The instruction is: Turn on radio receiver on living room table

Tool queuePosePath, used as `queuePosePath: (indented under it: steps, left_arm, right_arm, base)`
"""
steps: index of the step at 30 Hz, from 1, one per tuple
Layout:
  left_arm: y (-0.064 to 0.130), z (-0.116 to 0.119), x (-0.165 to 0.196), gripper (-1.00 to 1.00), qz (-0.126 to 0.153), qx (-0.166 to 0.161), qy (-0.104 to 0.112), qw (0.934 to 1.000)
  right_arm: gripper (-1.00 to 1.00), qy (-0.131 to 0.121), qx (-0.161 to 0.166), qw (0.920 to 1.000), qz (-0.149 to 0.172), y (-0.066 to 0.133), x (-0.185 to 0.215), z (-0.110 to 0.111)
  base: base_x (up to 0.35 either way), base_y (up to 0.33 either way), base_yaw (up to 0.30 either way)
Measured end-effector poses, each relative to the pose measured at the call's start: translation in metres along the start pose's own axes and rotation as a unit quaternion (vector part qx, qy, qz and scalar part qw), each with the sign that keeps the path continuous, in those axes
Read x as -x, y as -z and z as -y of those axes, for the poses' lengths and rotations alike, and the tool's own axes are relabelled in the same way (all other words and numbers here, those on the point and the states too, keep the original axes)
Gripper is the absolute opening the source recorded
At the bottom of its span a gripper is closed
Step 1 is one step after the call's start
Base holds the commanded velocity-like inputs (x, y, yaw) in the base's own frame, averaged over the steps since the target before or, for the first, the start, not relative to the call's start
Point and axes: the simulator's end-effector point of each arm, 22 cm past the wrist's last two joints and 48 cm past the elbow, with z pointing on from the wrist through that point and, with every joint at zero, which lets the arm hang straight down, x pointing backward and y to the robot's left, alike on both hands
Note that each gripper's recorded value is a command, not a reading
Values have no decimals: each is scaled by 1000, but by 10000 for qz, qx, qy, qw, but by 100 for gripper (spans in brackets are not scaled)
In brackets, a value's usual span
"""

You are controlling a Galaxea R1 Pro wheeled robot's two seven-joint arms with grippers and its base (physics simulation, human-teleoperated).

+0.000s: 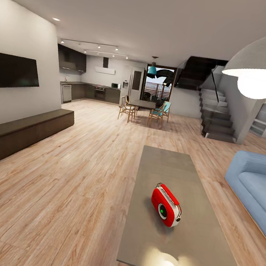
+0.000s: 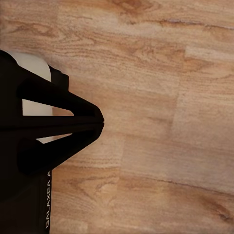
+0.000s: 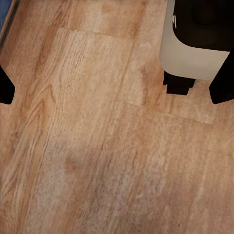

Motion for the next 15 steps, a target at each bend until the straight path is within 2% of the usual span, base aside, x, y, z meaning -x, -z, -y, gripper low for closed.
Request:
queuePosePath:
  steps: [15]
  left_arm:
    - [0,1,0,-100,1,-8,1,10000]
  right_arm:
    - [100,0,0,10000,-3,0,0,0]
  base:
    - [0,0,0]
